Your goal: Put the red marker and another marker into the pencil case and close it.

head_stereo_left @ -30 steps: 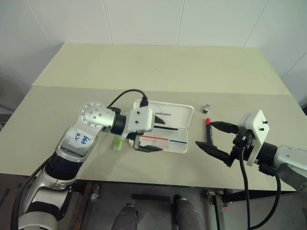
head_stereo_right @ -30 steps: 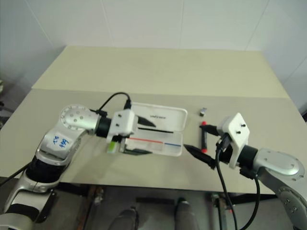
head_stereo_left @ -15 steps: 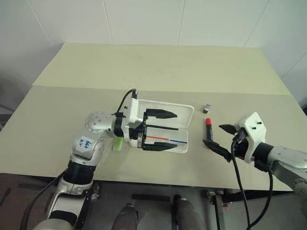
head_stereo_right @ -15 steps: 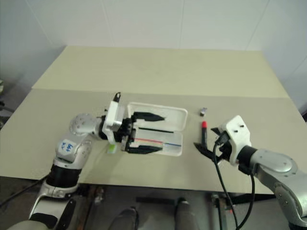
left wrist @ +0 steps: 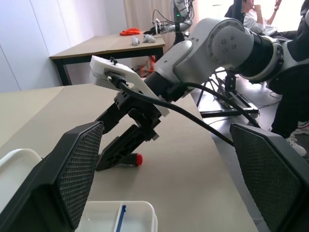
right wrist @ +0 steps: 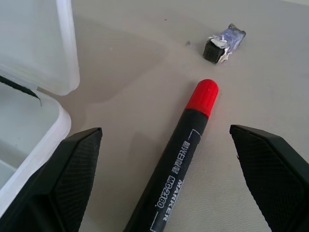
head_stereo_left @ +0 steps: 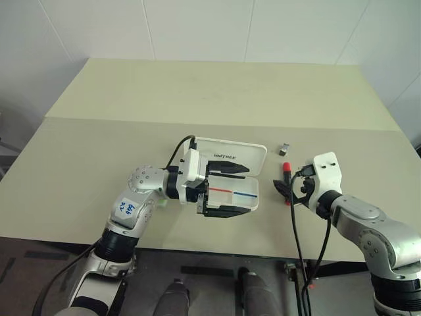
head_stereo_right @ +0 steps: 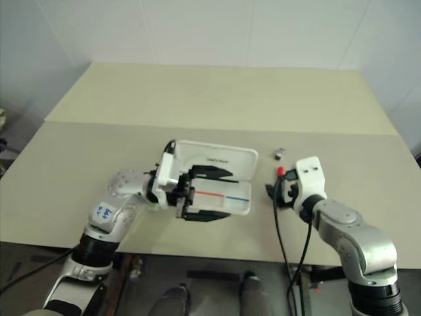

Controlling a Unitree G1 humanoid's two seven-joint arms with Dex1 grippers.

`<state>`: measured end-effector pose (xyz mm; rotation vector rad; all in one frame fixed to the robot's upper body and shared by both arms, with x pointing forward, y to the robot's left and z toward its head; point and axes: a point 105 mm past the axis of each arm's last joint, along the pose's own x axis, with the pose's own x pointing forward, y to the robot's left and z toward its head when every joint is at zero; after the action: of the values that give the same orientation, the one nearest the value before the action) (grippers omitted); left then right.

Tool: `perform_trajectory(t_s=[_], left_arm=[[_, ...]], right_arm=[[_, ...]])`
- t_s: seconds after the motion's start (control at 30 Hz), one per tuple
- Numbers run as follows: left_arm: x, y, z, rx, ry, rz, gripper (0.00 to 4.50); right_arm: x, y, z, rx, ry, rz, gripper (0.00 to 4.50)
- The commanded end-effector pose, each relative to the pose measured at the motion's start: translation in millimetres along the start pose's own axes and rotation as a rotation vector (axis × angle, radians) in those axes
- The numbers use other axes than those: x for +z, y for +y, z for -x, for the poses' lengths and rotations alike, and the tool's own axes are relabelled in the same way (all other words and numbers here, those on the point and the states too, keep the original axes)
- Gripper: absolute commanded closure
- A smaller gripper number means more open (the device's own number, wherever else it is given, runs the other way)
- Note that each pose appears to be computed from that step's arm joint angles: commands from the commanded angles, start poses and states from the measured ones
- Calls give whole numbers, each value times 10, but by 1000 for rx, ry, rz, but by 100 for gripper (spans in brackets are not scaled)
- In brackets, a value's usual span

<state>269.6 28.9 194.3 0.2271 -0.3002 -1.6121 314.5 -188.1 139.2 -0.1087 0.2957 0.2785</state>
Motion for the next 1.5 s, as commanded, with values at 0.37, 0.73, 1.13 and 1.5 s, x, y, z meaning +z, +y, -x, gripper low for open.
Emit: perform_trajectory(t_s=[0.37,0.73,1.13,1.5], left_arm=[[64,40,-29,23,-11,-45,3],[46,122,7,53,11,-63,3],[42,166,27,62,16,-77,0],[14,238,74,71,29,-79,0]], right_arm=[[-158,-129,-107,-103,51,-80,0],[-375,-127,-154,-123,152,-94,0],[-325,-155,-115,-144,138,-72,370],[217,-285,74,-72,-43,126,392]])
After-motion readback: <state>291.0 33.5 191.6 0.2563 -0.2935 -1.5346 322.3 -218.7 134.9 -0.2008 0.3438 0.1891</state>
